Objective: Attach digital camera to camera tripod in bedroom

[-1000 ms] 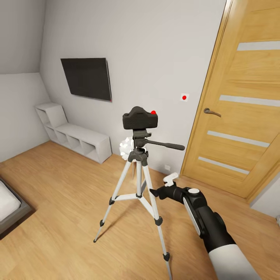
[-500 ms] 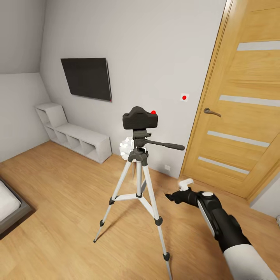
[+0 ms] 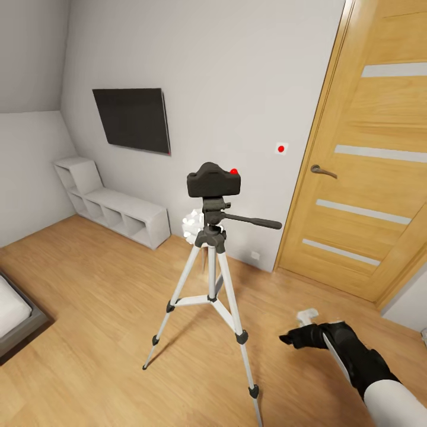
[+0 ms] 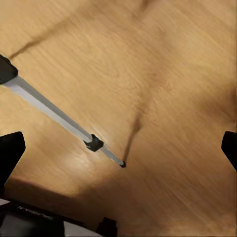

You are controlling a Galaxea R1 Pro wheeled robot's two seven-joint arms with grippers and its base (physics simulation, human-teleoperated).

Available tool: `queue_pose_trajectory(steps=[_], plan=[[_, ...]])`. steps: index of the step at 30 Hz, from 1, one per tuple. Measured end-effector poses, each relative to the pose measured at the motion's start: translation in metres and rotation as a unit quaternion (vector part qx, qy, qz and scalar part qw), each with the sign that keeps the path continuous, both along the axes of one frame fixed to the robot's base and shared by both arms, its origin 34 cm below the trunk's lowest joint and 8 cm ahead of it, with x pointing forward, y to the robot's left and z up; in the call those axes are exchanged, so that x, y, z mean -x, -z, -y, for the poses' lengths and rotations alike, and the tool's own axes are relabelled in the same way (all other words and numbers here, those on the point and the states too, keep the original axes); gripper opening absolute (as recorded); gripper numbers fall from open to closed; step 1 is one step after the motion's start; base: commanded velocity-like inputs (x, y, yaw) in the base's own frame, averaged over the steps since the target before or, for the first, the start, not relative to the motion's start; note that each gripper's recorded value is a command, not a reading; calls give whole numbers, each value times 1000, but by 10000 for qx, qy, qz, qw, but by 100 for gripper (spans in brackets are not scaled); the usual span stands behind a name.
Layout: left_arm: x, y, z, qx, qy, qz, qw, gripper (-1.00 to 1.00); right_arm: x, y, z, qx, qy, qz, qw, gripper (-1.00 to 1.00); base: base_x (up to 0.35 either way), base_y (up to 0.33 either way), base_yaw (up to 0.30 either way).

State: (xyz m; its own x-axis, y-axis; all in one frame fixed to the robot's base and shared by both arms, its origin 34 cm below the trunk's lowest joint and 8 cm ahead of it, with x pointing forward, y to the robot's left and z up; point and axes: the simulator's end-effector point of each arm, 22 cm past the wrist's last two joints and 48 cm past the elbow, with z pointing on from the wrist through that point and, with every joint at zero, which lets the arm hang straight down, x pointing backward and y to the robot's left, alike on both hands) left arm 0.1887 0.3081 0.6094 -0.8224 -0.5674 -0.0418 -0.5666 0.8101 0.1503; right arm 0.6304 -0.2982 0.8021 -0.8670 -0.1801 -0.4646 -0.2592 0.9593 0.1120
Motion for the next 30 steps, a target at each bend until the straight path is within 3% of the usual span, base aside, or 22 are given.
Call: queue_pose_trajectory(steps=[3,6,7,8,9,10,14,15,20,30], plan=[[1,0,-1,-10,-7,-6,10000,100,54,48,26,129,244,-777,9966,100,0,0,0],[1,0,-1,-11,-5,-8,10000,100,82,70,34,179,348,-1130,9928,100,0,0,0],[1,0,-1,-8,-3,-7,10000,100,108,90,39,177,377,-1265,9911,100,0,0,0],[1,0,-1,-9,-1,-9,10000,100,170,122,44,159,444,-1782,9829,100,0,0,0],[1,0,-1,-8,-1,-10,10000,100,192,132,46,142,443,-1876,9812,100,0,0,0],[1,0,-1,-11,-2,-10,10000,100,211,141,52,241,460,-1814,9820,100,0,0,0],[1,0,-1,-11,-5,-11,10000,100,214,143,57,361,527,-1779,9820,100,0,0,0],[2,0,-1,-17,-9,-10,10000,100,233,151,62,560,567,-1858,9794,100,0,0,0],[2,0,-1,-18,-12,-10,10000,100,282,163,66,714,581,-2132,9727,100,0,0,0],[2,0,-1,-19,-17,-16,10000,100,340,176,79,1049,576,-2130,9697,100,0,0,0]])
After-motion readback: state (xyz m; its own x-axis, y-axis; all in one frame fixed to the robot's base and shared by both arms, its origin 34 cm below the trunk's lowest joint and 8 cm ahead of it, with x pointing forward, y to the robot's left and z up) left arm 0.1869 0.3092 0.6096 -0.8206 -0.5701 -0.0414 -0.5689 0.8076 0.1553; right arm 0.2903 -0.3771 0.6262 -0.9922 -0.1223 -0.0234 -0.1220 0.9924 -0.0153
